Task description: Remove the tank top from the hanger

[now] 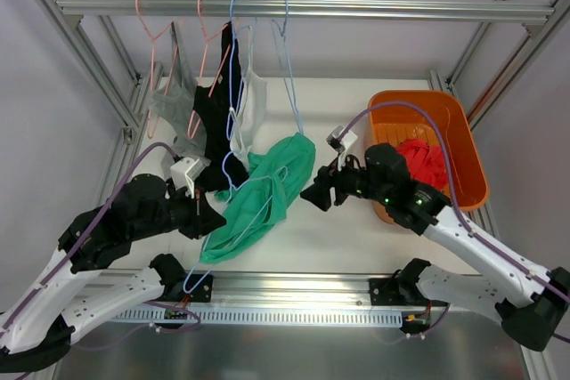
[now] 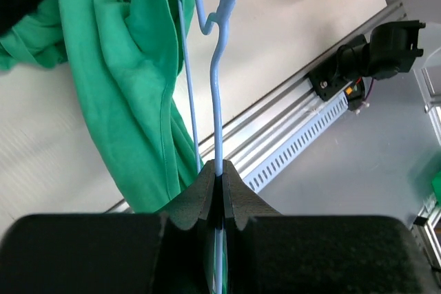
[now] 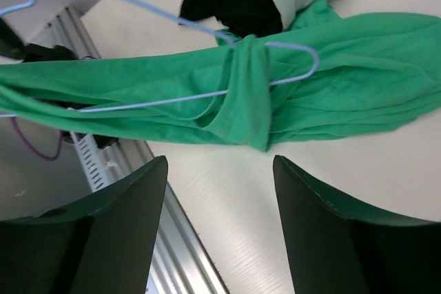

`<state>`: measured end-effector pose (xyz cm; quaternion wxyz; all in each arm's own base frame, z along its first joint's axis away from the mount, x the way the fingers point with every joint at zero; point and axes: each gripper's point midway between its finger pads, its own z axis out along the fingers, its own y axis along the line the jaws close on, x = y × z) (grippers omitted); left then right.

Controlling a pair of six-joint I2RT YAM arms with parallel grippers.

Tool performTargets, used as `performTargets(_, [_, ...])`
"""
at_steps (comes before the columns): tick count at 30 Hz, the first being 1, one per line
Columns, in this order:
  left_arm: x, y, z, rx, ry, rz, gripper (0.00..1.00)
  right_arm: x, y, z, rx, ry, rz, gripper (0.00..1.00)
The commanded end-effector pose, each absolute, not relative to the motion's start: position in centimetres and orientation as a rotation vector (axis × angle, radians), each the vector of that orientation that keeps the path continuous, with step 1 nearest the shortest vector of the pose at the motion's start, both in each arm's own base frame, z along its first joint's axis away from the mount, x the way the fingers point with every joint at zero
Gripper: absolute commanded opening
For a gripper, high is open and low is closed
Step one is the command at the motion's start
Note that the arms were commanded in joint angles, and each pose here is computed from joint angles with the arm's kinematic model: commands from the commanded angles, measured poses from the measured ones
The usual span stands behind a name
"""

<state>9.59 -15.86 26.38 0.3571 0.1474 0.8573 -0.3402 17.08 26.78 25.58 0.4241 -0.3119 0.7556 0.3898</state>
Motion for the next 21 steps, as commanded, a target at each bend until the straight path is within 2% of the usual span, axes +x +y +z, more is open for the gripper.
performTargets(1, [8.0, -16.4, 26.9, 0.393, 2.226, -0.982, 0.00, 20.0, 28.4, 25.4, -0.731, 1.847, 0.896, 0.66])
performTargets(7, [7.5, -17.0, 29.6, 0.424, 2.144, -1.064, 0.00, 20.0, 31.8, 23.2, -0.793, 1.881, 0.978, 0.63])
performTargets(14, [7.4, -18.2, 31.3, 0.471, 2.084, -1.140, 0.00, 21.8, 33.1, 23.0, -0.736, 1.857, 0.969, 0.50])
performTargets(16, [7.4, -18.3, 31.6, 0.476, 2.071, -1.148, 0.00, 21.8, 33.4, 23.0, -0.741, 1.860, 0.981, 0.42])
performTargets(17, [7.4, -18.3, 31.8, 0.477, 2.060, -1.151, 0.00, 21.8, 33.5, 22.9, -0.745, 1.861, 0.987, 0.35])
performTargets(18, [7.4, -18.3, 31.9, 0.477, 2.056, -1.150, 0.00, 21.9, 33.5, 22.9, -0.743, 1.863, 0.985, 0.22])
performTargets(20, [7.4, -18.2, 32.1, 0.477, 2.046, -1.151, 0.00, 22.1, 33.1, 22.5, -0.727, 1.872, 0.961, 0.13])
performTargets(21, [7.5, -18.2, 32.1, 0.477, 2.044, -1.147, 0.00, 22.1, 32.8, 22.9, -0.714, 1.861, 0.952, 0.03])
